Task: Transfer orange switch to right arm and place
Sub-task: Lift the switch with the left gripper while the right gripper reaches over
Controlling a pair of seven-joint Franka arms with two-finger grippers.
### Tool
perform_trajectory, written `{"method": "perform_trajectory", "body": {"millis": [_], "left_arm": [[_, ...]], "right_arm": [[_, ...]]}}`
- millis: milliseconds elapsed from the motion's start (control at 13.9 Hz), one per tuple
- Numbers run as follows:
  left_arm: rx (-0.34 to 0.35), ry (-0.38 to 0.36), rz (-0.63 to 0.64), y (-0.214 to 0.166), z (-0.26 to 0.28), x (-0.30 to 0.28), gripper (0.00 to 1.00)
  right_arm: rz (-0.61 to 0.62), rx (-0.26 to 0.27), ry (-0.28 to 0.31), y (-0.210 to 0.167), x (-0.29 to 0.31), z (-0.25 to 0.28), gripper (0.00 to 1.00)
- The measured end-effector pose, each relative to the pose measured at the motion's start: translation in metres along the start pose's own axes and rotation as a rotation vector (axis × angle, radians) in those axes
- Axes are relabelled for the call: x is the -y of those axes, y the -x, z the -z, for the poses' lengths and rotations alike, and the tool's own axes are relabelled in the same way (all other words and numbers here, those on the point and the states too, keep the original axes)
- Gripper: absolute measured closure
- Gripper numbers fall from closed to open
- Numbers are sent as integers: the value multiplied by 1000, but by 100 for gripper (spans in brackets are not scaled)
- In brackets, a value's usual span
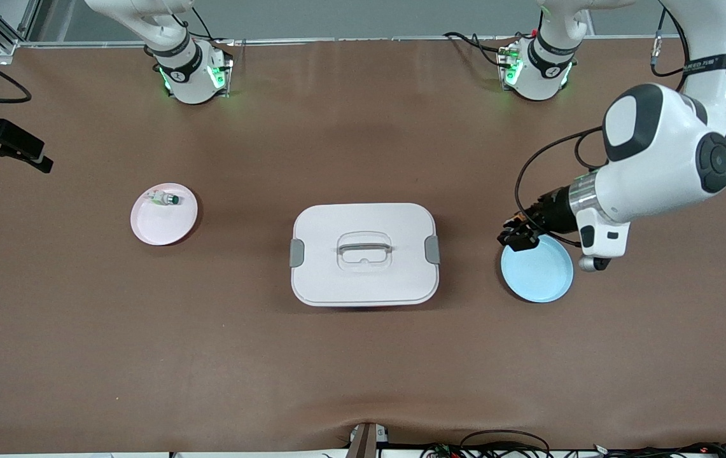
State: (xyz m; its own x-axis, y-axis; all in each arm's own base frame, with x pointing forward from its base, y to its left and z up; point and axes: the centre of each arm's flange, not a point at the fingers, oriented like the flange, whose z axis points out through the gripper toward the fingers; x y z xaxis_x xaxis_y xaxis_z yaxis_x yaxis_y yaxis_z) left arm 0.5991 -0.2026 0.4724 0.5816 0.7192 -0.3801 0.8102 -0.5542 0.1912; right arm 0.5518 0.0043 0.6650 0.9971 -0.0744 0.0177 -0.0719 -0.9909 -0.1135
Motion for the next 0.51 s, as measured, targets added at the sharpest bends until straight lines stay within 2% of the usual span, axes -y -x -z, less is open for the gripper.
{"method": "perform_trajectory", "body": {"millis": [216,505], "left_arm": [[19,39,217,55,10,-26,27],[39,94,366,116,0,-49,27]], "right_arm": [[-10,8,-50,1,11,-1,0],[-77,33,-202,3,46,-4,0]]}}
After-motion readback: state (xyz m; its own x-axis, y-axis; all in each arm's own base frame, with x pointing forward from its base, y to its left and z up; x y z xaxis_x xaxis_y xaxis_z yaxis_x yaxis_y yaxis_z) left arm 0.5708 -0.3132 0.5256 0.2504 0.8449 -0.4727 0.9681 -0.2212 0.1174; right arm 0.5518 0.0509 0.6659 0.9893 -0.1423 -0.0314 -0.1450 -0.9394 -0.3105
